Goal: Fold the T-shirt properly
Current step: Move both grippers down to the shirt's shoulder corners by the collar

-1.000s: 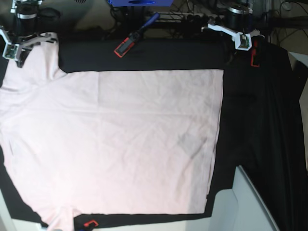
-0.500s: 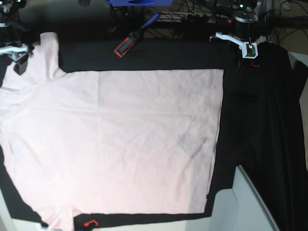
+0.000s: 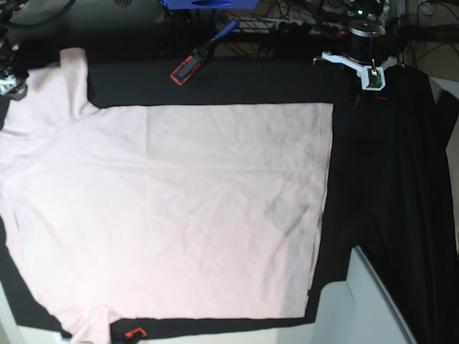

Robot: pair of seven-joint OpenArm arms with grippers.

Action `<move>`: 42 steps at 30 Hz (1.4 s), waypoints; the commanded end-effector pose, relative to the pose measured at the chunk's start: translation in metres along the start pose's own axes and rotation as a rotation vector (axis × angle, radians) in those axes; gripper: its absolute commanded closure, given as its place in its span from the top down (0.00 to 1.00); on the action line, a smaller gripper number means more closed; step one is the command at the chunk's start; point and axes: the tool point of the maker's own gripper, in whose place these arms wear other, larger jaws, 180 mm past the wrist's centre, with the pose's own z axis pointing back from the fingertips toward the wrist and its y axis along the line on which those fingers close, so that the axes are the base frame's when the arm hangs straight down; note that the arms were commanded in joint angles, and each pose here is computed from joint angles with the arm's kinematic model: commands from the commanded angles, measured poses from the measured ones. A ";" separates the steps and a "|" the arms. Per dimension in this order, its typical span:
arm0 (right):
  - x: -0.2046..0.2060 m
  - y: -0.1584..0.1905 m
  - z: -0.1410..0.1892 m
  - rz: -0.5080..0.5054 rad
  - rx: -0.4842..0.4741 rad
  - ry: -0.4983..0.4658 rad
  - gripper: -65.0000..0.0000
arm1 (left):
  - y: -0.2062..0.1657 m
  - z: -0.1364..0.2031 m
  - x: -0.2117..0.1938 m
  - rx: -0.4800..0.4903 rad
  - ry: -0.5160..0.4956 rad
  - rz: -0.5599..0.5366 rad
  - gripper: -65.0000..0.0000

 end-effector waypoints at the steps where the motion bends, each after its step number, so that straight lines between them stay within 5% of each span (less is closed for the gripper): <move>1: 0.021 0.000 0.000 0.006 0.016 -0.052 0.54 | 0.003 0.002 0.007 0.002 -0.030 -0.007 0.00; 12: 0.004 -0.012 -0.014 -0.018 0.021 0.018 0.54 | 0.003 0.003 0.006 0.001 -0.027 -0.007 0.00; 26: -0.020 0.022 -0.026 0.047 0.108 0.091 0.54 | 0.002 0.003 0.005 0.003 -0.025 -0.001 0.00; 28: -0.021 0.023 -0.026 0.048 0.110 0.095 0.45 | 0.003 0.003 0.005 0.004 -0.025 0.002 0.00; 32: -0.021 0.023 -0.027 0.047 0.111 0.094 0.10 | 0.002 0.002 0.006 0.005 -0.027 0.005 0.00; 34: -0.021 0.023 -0.027 0.048 0.111 0.095 0.05 | 0.002 0.002 0.004 0.005 -0.014 0.005 0.01; 38: -0.021 0.023 -0.027 0.048 0.111 0.095 0.03 | 0.000 0.000 -0.012 0.009 0.088 0.029 0.31; 42: -0.021 0.023 -0.027 0.048 0.111 0.095 0.00 | 0.007 0.001 -0.023 0.051 0.143 0.215 0.48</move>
